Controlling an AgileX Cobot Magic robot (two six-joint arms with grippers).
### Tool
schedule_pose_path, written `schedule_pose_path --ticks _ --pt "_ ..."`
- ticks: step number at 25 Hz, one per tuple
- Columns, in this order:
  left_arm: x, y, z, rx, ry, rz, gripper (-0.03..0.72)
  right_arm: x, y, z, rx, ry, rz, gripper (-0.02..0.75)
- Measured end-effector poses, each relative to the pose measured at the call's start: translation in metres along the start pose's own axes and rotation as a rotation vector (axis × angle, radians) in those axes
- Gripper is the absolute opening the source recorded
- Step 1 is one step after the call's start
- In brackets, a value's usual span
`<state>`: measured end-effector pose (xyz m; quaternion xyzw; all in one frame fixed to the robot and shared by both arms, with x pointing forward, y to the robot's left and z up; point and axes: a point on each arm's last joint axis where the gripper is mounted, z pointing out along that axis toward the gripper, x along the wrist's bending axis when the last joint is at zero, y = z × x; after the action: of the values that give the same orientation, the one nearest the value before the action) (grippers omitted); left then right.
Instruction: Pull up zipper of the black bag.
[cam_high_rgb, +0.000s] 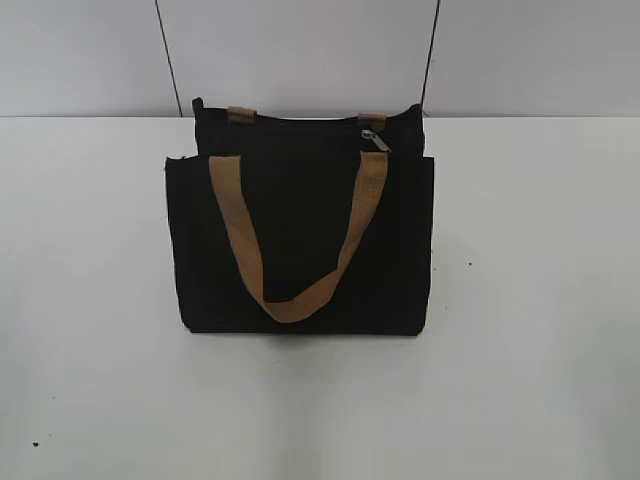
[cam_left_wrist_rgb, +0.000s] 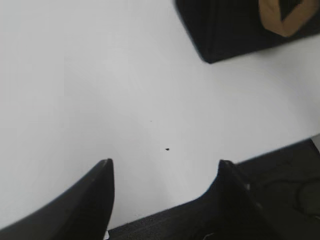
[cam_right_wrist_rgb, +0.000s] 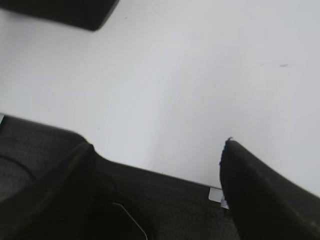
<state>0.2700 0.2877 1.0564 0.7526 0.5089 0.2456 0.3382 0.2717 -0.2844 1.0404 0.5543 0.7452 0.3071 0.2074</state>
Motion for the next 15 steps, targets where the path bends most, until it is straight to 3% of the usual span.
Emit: schedule_pose_path --ticks 7,15 --pt "0.001 -0.012 -0.018 -0.13 0.167 -0.11 0.483 -0.002 -0.013 -0.018 -0.161 -0.167 0.138 0.587" --pt "-0.005 -0.024 -0.033 -0.253 0.199 -0.105 0.469 0.002 -0.022 -0.027 -0.258 -0.203 0.151 0.587"
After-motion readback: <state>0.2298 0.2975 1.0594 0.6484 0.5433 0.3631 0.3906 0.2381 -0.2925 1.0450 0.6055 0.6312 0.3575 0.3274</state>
